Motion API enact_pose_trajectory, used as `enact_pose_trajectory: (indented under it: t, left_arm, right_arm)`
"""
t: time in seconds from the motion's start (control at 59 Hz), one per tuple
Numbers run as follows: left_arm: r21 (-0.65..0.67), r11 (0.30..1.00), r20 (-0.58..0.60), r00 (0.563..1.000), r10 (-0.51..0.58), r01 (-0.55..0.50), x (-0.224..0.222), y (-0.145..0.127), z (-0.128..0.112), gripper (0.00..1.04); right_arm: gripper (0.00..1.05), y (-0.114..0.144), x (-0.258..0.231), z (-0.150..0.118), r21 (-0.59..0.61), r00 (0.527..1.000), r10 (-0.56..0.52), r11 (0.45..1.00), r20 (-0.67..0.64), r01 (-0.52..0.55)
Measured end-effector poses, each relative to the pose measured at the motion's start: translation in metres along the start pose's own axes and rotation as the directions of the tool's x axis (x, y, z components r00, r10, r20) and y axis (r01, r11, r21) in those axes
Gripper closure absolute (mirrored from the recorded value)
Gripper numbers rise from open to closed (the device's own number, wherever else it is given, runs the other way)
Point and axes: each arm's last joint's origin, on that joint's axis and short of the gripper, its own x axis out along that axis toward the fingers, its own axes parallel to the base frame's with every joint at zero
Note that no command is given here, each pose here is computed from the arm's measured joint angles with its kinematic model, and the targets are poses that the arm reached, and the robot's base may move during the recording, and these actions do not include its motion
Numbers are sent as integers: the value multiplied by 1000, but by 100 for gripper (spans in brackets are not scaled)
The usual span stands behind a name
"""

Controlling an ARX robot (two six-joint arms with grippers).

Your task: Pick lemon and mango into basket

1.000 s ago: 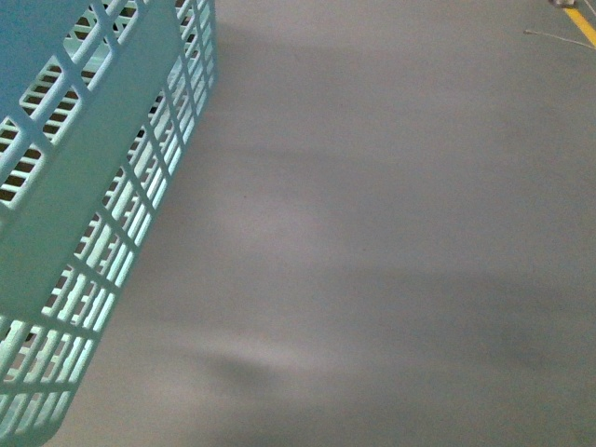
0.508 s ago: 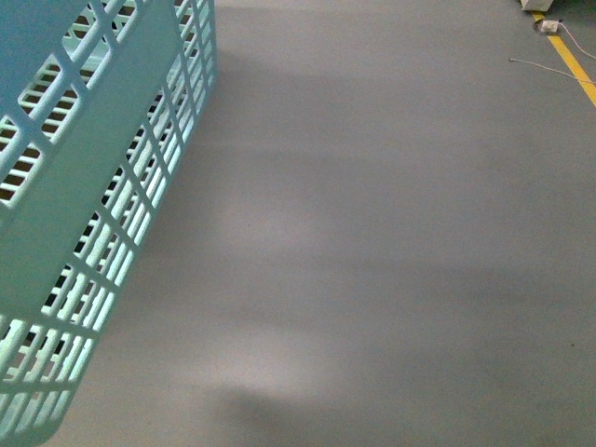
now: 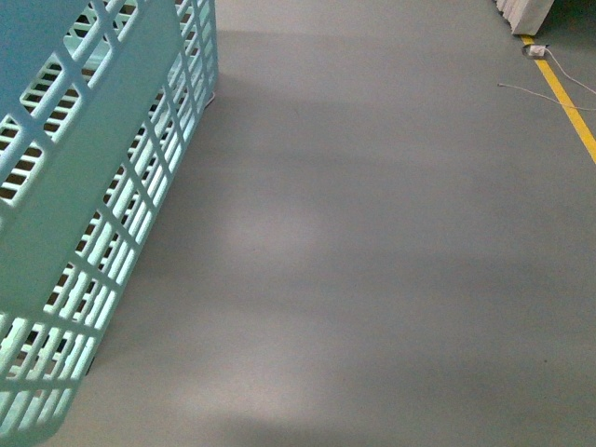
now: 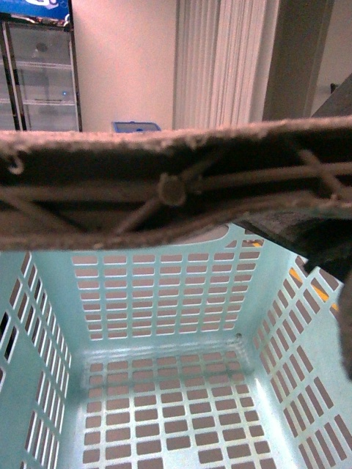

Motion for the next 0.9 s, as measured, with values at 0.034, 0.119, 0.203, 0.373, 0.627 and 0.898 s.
enact_pose_trajectory:
  t: [0.034,0.119,0.203,0.373,0.627,0.898]
  left_arm:
    - [0,1000,0,1000,0,0,0,0,0,100]
    - [0,1000,0,1000,0,0,0,0,0,100]
    - [0,1000,0,1000,0,0,0,0,0,100]
    - [0,1000,-1,1000,0,0,0,0,0,100]
    - [-1,1000,1,1000,-2,2,0,-1,0,100]
    - [-1,1000,0,1000,-1,1,0,0,0,100]
  right_arm:
    - [9,0,0,0,0,1000,0,1000,0,0]
    - [9,0,0,0,0,1000,0,1000,0,0]
    - [9,0,0,0,-1,1000,1,1000,0,-1]
    - [9,0,0,0,0,1000,1,1000,0,-1]
    - [9,0,0,0,-1,1000,1,1000,0,-1]
    - [9,0,0,0,0,1000,1,1000,0,-1]
